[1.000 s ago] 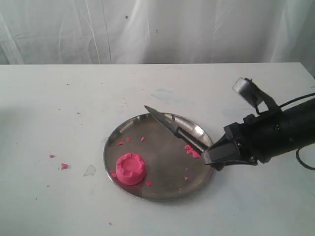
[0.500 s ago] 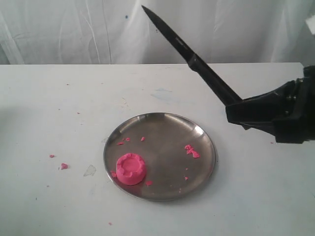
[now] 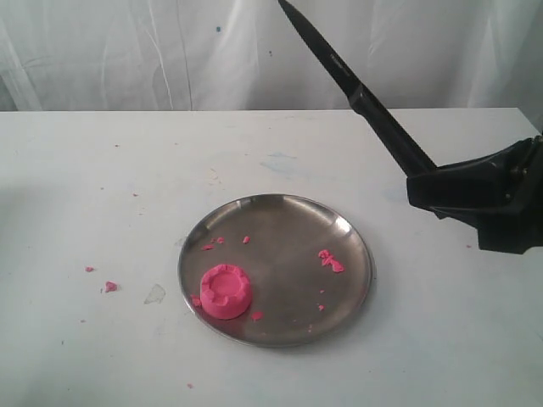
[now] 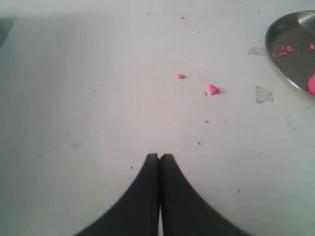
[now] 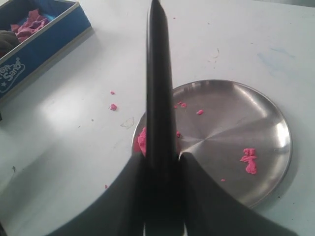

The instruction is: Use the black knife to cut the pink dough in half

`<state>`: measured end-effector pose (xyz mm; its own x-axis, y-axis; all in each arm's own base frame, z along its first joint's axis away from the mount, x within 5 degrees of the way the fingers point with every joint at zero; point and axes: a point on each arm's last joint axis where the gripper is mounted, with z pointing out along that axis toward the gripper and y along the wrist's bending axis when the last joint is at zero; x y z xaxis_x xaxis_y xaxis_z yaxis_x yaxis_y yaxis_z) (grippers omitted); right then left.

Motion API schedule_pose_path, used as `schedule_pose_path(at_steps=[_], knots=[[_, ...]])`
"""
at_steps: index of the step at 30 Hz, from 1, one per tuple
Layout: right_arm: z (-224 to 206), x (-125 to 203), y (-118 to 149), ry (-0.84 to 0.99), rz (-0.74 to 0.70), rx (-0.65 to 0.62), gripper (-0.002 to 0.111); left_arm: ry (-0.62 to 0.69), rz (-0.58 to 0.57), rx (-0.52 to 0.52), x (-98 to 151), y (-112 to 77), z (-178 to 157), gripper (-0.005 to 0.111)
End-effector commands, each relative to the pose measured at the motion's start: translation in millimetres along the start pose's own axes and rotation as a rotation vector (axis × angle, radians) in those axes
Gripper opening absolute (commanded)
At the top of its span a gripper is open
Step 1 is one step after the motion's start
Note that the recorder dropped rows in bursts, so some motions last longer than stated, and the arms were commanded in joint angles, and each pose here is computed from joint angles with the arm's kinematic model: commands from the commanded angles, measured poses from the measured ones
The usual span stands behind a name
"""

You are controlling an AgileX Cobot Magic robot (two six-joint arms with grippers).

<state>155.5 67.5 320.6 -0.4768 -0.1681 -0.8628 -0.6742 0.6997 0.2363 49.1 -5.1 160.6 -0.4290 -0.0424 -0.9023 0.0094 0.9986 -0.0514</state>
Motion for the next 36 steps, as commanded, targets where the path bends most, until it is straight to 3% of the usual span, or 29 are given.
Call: schedule_pose_path(at_steps=[1,5,6,12,14,18,20,22,24,26,27,29,31,33,36], knots=[[-0.8,0.1,0.8,-0.011,0.039,-0.002,0.000,-0.092,-0.123,0.029,-7.5,-2.0,-0.2,0.000],[-0.8,0.7,1.9,-0.004,0.044,-0.014,0.000,-0.279,-0.726,0.196,-27.9,-7.2,-4.8,0.000],[-0.8,0.5,1.6,-0.006,0.042,-0.010,0.000,-0.304,-0.797,0.214,-30.6,-6.6,-5.7,0.000],[-0.9,3.7,-1.5,0.029,-0.003,0.024,0.000,-0.450,-0.976,0.204,-40.5,3.0,-9.8,0.000],[-0.9,4.1,-2.3,0.034,-0.011,0.032,0.000,-0.500,-1.082,0.209,-43.3,7.1,-11.6,0.000],[-0.3,4.6,-5.1,0.024,-0.008,0.060,0.000,-0.610,-1.341,0.333,-69.3,9.3,-30.2,0.000],[-0.2,4.5,-6.2,0.019,-0.007,0.071,0.000,-0.726,-1.364,0.391,-90.6,11.4,-48.8,0.000],[-0.2,4.2,-6.6,0.016,-0.007,0.075,0.000,-0.856,-1.291,0.417,-110.6,12.8,-69.7,0.000],[-0.2,4.2,-6.6,0.016,-0.007,0.075,0.000,-0.934,-1.130,0.403,-130.4,10.2,-86.5,0.000],[-0.2,4.2,-6.6,0.016,-0.007,0.075,0.000,-0.955,-0.818,0.315,-150.2,3.5,-95.4,0.000],[-0.2,4.2,-6.6,0.016,-0.007,0.075,0.000,-0.930,-0.602,0.232,-157.8,-0.3,-94.0,0.000],[-0.2,4.2,-6.6,0.016,-0.004,0.075,0.000,-0.829,-0.233,0.074,-164.7,-3.5,-79.2,0.000],[-0.2,4.3,-6.7,0.017,-0.005,0.076,0.000,-0.675,0.039,0.007,-161.3,-5.3,-50.2,0.000],[-0.2,4.3,-6.8,0.016,-0.007,0.077,0.000,-0.476,0.110,0.037,-145.3,-7.8,-13.2,0.000],[-0.3,4.2,-7.5,0.016,-0.013,0.085,0.000,-0.257,0.188,0.181,-113.1,-22.6,26.3,0.000]])
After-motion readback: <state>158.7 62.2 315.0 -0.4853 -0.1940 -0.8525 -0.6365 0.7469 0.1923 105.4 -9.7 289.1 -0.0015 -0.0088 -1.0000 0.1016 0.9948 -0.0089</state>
